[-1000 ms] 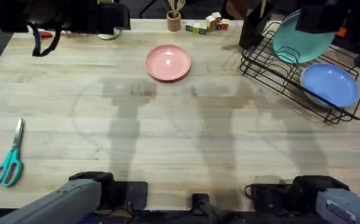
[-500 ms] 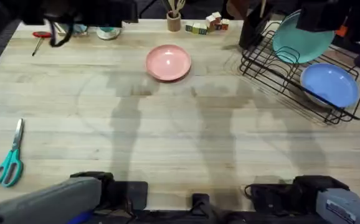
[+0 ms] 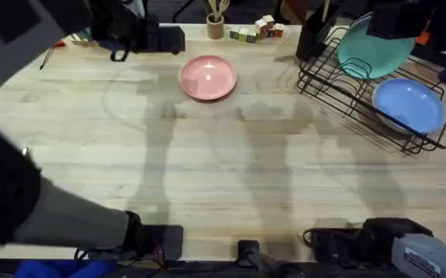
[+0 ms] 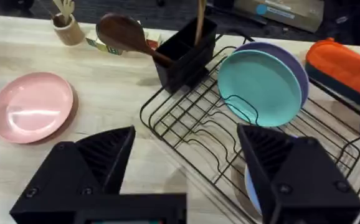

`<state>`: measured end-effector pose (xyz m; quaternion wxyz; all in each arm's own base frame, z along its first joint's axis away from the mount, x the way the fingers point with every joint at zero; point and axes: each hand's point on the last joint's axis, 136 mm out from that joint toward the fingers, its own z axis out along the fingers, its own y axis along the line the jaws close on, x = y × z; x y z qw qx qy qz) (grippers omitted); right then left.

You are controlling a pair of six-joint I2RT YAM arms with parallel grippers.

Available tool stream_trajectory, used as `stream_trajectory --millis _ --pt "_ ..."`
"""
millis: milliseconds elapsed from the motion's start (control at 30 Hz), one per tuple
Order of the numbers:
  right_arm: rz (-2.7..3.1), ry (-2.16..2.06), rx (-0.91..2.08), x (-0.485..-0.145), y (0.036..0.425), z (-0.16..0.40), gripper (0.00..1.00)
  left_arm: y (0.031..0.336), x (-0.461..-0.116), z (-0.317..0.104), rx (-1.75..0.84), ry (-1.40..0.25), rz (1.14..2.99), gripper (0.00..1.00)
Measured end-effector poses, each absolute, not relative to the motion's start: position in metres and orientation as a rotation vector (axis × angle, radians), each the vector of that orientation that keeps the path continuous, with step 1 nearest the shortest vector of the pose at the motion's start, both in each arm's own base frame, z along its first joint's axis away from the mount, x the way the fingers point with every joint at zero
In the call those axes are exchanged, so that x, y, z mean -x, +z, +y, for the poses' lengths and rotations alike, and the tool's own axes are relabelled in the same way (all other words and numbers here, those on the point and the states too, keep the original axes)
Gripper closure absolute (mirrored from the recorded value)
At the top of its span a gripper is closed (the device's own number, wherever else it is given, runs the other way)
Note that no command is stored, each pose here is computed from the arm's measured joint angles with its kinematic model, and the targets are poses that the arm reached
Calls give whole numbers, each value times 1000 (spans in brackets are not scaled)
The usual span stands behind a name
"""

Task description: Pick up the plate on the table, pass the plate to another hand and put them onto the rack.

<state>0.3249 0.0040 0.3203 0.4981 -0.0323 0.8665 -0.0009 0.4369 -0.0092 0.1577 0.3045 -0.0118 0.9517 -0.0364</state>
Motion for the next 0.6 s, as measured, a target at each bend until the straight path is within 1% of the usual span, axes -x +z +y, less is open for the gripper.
stream_trajectory --millis 167,300,600 --pt "2101 -2 78 -326 319 4 6 117 -441 -10 57 -107 2611 7" --pt "2101 -2 78 -326 319 4 6 91 -443 -12 61 -129 2665 7" --pt "2101 -2 78 -326 319 4 5 56 -440 -14 127 -152 2745 7"
